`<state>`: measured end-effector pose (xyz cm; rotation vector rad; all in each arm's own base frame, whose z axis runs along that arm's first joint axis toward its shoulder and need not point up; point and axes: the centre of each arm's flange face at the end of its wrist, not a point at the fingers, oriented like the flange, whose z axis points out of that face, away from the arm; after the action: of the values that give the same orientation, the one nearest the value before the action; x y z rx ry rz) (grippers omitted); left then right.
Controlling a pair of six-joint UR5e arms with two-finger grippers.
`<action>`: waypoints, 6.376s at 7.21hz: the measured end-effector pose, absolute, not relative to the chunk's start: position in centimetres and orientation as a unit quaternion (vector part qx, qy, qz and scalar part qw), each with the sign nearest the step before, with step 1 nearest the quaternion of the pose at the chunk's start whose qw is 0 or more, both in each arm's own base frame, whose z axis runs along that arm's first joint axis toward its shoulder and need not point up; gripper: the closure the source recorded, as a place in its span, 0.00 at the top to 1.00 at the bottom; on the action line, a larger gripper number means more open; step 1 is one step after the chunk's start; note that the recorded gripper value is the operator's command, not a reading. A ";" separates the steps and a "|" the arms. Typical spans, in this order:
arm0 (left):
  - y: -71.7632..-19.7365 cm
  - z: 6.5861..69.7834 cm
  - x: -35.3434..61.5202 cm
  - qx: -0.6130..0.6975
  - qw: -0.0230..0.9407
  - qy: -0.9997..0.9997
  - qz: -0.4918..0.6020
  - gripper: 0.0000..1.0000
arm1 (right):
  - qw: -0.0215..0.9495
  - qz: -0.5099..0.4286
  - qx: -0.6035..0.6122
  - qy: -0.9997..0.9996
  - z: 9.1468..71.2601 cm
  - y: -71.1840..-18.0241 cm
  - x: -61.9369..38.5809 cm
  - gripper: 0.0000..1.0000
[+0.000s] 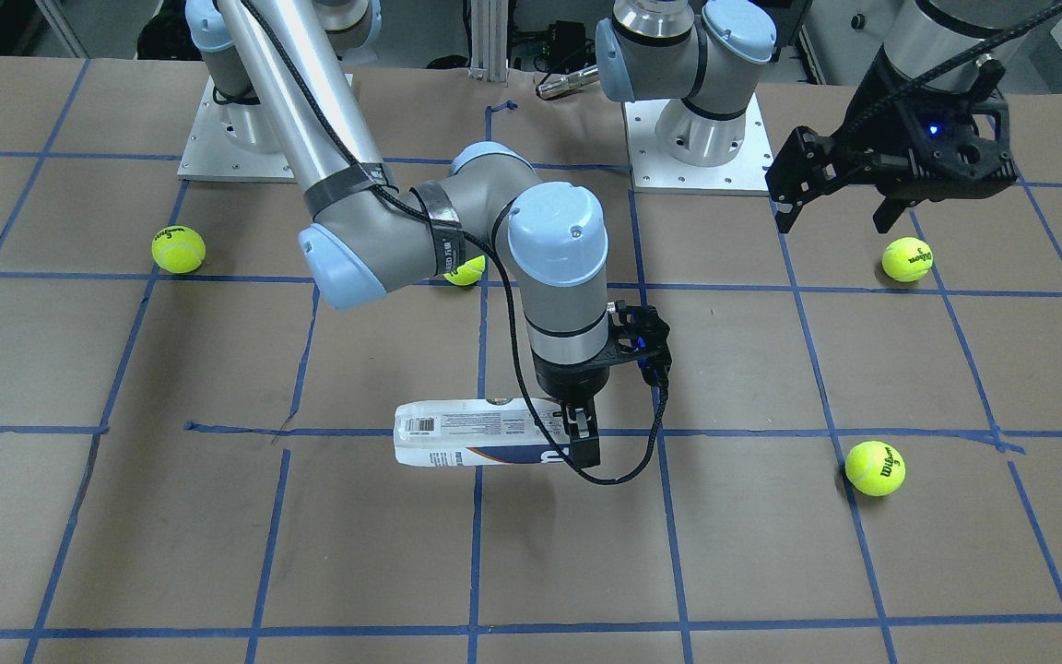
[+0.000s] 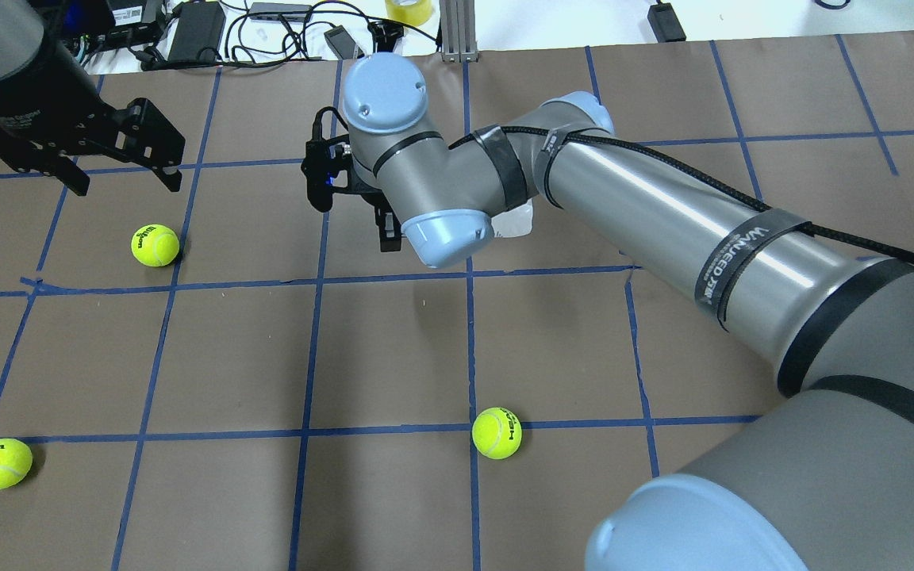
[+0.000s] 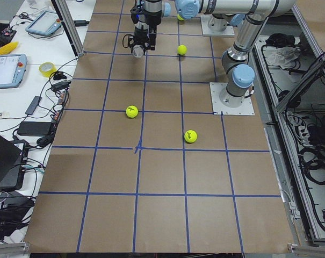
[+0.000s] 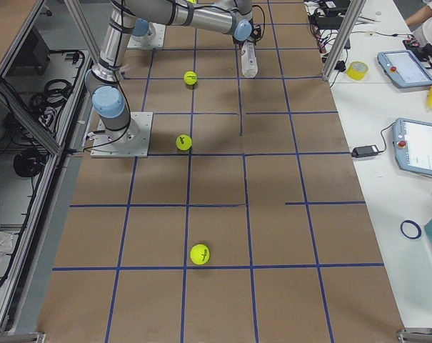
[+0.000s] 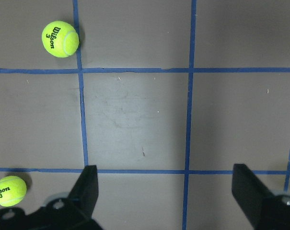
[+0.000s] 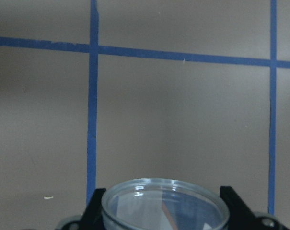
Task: Lift up tennis ball bucket
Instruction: 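Lift the can with the right gripper and carry it toward the table center, then lay the can on its side, open the right gripper and withdraw, then move the left gripper to the end of the lying can nearest it, then close the left gripper on the can's open end and lift it, then rotate the can upright with the left gripper and lower it onto the table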
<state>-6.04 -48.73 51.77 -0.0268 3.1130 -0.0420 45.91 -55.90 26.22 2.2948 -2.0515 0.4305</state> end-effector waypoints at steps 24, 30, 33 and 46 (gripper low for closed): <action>-60.2 26.8 -14.5 -0.080 -0.268 0.960 -0.020 1.00 | -0.052 0.079 0.261 -0.961 49.2 -53.7 16.7 1.00; -60.0 19.3 -19.8 -0.069 -0.286 0.955 0.044 0.96 | 0.037 0.080 0.140 -0.986 52.6 -50.7 14.5 1.00; -59.5 18.4 -21.4 -0.077 -0.291 0.952 0.061 0.00 | 0.033 0.059 0.081 -0.994 52.7 -49.8 14.2 1.00; -67.3 36.9 -21.9 0.016 -0.021 0.995 -0.094 0.00 | 0.036 0.038 0.085 -0.995 52.6 -49.2 14.1 1.00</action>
<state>-21.93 -67.33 36.88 0.0521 3.1696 -0.2987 14.08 -49.15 52.56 0.2621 -3.0570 0.1156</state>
